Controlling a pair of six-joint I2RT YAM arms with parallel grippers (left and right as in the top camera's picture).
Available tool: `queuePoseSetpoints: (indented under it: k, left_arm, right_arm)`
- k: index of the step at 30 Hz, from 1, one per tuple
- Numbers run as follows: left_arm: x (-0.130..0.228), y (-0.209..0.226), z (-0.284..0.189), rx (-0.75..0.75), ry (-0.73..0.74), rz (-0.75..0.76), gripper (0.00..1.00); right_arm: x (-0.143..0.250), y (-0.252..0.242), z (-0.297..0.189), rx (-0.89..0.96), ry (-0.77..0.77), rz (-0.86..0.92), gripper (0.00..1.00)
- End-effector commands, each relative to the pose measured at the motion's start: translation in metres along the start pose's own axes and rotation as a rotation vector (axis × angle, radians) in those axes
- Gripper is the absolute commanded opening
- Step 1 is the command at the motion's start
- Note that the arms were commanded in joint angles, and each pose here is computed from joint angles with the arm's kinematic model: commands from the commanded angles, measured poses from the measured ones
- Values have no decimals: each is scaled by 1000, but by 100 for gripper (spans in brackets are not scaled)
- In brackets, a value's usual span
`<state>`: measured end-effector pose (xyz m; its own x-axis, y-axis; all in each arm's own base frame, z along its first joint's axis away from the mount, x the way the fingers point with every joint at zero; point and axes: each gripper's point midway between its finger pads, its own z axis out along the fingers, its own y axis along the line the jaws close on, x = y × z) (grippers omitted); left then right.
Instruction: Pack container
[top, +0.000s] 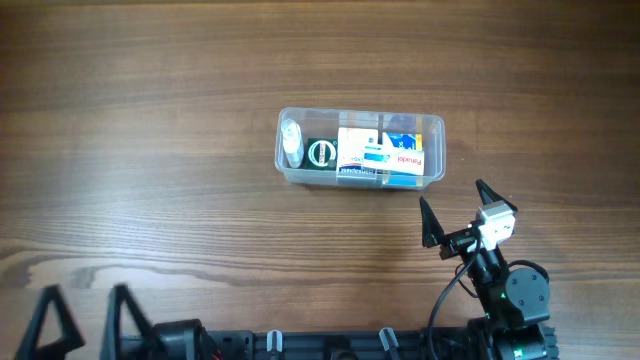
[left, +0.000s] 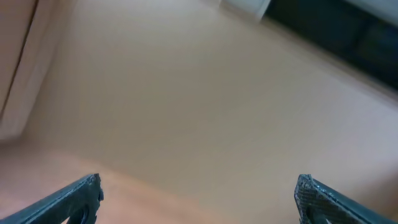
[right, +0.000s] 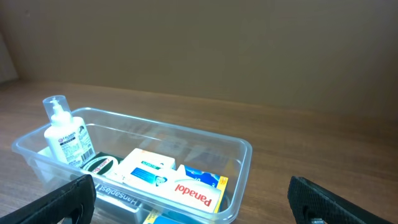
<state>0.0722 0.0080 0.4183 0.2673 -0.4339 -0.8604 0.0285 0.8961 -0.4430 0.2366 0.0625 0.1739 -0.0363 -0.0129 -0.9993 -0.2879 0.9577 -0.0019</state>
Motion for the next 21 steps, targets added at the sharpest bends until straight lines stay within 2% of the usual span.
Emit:
queuePoseSetpoints:
  k: [1, 7, 10, 16, 19, 21]
  left_arm:
    - [41, 24, 13, -79, 118, 12, 100]
    - [117, 63, 47, -158, 276, 13, 100]
    - [151, 76, 65, -156, 307, 11, 100]
    - [167, 69, 98, -6, 199, 12, 100]
    - [177, 50, 105, 164, 146, 170, 100]
    - [184, 52, 106, 176, 147, 207, 100]
  right_arm:
    - [-2, 2, -1, -15, -11, -18, 100]
    - [-2, 2, -1, -15, -10, -18, 100]
    - [-2, 2, -1, -15, -11, -18, 100]
    - [-2, 2, -1, -15, -10, -18, 100]
    - [-2, 2, -1, -15, -11, -18, 100]
    - [-2, 2, -1, -15, -11, -18, 100]
